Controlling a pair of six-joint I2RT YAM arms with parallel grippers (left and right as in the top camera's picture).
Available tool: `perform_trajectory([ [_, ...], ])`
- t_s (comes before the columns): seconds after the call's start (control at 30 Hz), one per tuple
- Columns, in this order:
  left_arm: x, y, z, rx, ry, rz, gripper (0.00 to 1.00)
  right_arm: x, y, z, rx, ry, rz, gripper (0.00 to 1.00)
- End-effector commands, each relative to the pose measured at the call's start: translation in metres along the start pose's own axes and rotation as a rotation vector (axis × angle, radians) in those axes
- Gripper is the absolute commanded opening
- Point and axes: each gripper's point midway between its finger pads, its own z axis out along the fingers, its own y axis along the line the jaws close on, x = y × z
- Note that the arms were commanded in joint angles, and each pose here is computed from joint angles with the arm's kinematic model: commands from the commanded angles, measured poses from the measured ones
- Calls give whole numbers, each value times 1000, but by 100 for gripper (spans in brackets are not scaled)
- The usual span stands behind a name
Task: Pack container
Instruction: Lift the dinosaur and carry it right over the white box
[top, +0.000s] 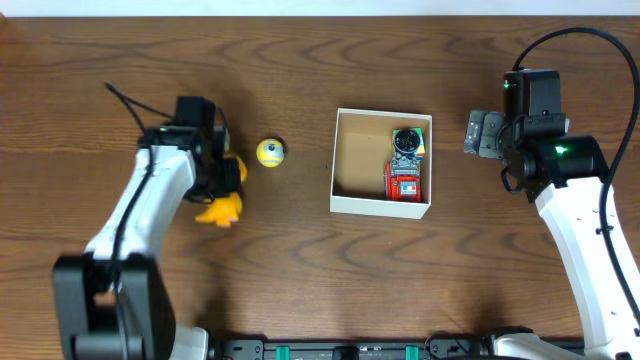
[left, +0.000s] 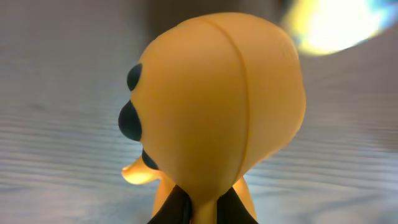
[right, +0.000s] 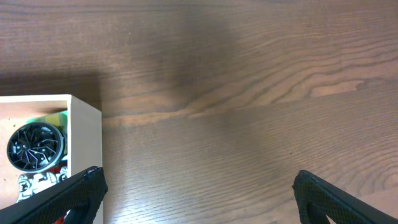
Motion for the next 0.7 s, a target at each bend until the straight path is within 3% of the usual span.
perform_trajectory([
  [0.0,-23,-25,-63,122,-177,13,6,-6,-6,-6,14,-23,24,99],
  [0.33,-9,-125,-161,478,-450,239,6,-6,-6,-6,14,-23,23,99],
  [0.67,-5,-239,-174,631,-582,534,6,-6,-6,-6,14,-23,23,99],
])
